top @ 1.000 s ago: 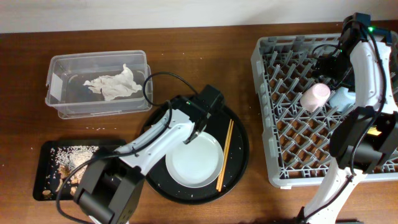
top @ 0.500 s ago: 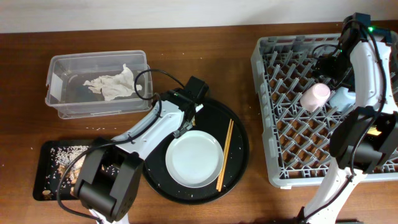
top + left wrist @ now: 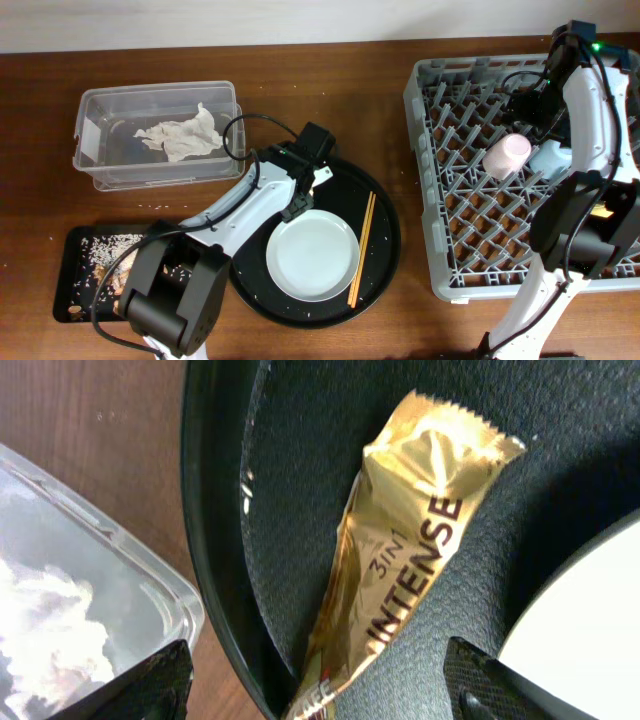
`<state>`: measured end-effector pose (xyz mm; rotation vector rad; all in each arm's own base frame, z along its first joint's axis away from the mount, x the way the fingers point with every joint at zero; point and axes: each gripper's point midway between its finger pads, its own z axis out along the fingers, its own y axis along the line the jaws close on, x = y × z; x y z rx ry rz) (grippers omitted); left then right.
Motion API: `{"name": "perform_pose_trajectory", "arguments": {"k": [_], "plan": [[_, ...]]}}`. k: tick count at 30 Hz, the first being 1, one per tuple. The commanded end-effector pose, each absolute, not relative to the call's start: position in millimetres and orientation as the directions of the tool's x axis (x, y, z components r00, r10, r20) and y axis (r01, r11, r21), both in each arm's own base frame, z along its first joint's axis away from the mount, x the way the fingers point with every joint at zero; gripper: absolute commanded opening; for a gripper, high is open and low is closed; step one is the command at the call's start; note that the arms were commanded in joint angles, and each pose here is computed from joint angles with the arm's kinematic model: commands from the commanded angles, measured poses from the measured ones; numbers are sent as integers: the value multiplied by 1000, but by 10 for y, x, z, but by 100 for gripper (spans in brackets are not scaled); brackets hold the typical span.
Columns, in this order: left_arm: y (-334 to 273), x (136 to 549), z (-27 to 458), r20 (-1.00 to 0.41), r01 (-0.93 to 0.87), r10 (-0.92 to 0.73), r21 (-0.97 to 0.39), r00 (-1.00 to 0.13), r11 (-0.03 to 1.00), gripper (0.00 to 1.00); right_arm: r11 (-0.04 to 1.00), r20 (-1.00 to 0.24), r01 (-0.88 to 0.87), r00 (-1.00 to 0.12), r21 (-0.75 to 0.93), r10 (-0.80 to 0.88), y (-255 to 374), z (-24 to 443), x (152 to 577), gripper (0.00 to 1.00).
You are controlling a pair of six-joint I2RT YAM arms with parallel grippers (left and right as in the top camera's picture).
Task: Sort waste into correct bins and load items into the dishwasher rack
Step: 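Grasp the gold wrapper on the round tray with the left gripper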
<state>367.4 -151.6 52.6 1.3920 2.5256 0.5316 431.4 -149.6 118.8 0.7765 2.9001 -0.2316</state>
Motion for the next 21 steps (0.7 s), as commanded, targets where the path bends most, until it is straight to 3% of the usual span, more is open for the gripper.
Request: {"name": "perform_pose_trajectory", "arguments": {"k": [1,16,21], "plan": [[-1500,3687,415,13,793,868,415,-496,447,80,853,-165,510,-856,-114,490,-1495,1178,4324,98],[-1514,3750,107,44,799,866,411,-498,439,80,853,-165,510,-856,-114,490,-1495,1178,4324,98],[-1554,3813,122,15,787,866,425,-499,446,71,853,-166,510,-856,-114,490,-1495,1178,4325,98]]}}
